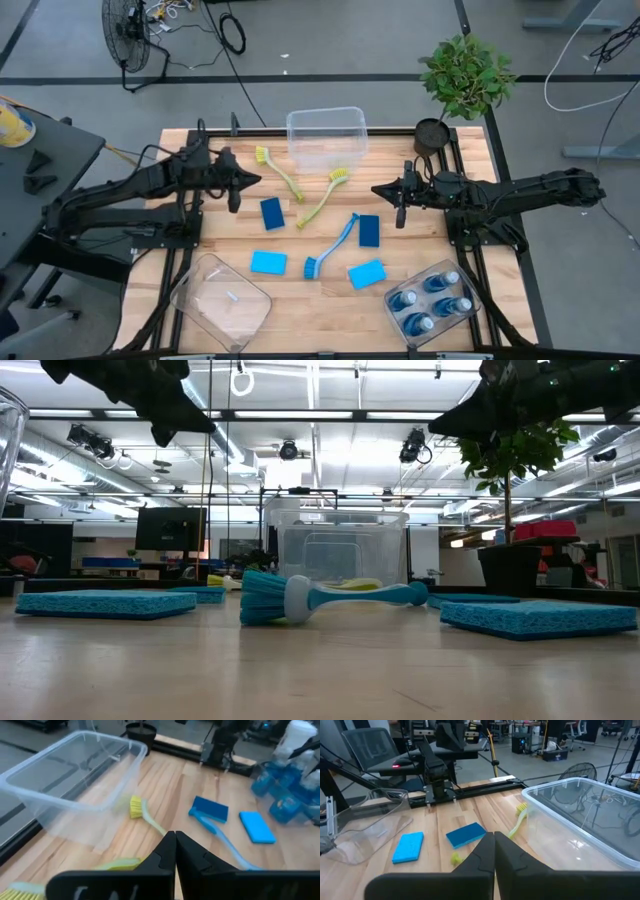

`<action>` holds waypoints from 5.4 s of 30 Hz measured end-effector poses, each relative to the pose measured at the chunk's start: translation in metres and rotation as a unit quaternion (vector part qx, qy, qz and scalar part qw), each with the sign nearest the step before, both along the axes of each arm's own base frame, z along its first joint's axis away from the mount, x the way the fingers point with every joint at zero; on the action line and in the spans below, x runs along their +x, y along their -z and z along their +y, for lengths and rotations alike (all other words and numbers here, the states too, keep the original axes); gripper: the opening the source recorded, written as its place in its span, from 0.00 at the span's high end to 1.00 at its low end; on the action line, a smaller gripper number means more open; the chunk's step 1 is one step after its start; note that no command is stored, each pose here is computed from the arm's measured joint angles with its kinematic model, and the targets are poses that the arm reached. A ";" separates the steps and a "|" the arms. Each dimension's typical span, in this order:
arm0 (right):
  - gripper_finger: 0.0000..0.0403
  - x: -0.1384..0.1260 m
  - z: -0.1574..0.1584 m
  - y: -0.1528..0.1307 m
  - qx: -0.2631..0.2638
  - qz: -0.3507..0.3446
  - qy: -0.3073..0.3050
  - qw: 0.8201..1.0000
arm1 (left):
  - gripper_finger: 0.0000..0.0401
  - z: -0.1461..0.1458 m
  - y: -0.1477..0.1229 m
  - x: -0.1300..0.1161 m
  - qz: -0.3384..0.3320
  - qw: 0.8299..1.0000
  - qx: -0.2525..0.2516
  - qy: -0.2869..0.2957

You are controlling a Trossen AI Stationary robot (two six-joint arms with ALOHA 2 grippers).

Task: Pick & Place Kitchen Sink Supplies
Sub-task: Put the blue sponge into the bottom left transparent bin

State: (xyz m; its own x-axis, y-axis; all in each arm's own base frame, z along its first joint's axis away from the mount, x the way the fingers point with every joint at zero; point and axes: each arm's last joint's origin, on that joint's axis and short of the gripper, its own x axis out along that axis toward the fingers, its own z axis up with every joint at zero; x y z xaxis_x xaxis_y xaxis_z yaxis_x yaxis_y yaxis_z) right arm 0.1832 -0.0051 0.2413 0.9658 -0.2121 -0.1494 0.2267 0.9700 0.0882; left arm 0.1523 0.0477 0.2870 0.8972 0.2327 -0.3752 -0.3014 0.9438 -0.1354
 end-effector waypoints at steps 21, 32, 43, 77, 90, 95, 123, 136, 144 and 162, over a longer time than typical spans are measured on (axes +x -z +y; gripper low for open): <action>0.99 0.000 0.000 0.001 0.000 0.005 -0.002 1.000 | 0.49 0.016 0.048 0.044 0.132 0.987 -0.073 -0.047; 0.99 0.000 0.001 0.003 0.004 0.016 -0.016 1.000 | 0.41 0.022 0.083 0.062 0.235 0.971 -0.051 -0.013; 0.99 0.000 0.001 0.004 0.005 0.019 -0.015 1.000 | 0.41 0.025 0.122 0.074 0.323 0.942 -0.089 -0.005; 0.99 -0.002 0.002 0.009 0.005 0.048 -0.028 0.998 | 0.79 0.027 0.147 0.080 0.376 0.921 -0.100 -0.005; 0.99 -0.001 0.002 0.009 0.007 0.048 -0.041 0.998 | 0.99 0.029 0.129 0.091 0.374 0.921 -0.107 0.009; 0.99 -0.001 0.002 0.009 0.006 0.048 -0.041 0.998 | 0.99 0.033 0.107 0.101 0.376 0.922 -0.088 0.018; 0.99 -0.001 0.002 0.009 0.005 0.048 -0.041 0.998 | 0.67 0.044 0.102 0.086 0.392 0.868 -0.276 -0.133; 0.99 -0.001 0.002 0.009 0.004 0.049 -0.041 0.998 | 0.39 0.049 0.113 0.085 0.405 0.854 -0.296 -0.140; 0.99 -0.001 0.002 0.009 0.006 0.048 -0.041 0.998 | 0.42 0.051 0.127 0.089 0.428 0.844 -0.295 -0.134; 0.99 -0.001 0.002 0.009 0.007 0.047 -0.040 0.998 | 0.42 0.051 0.129 0.092 0.426 0.847 -0.290 -0.129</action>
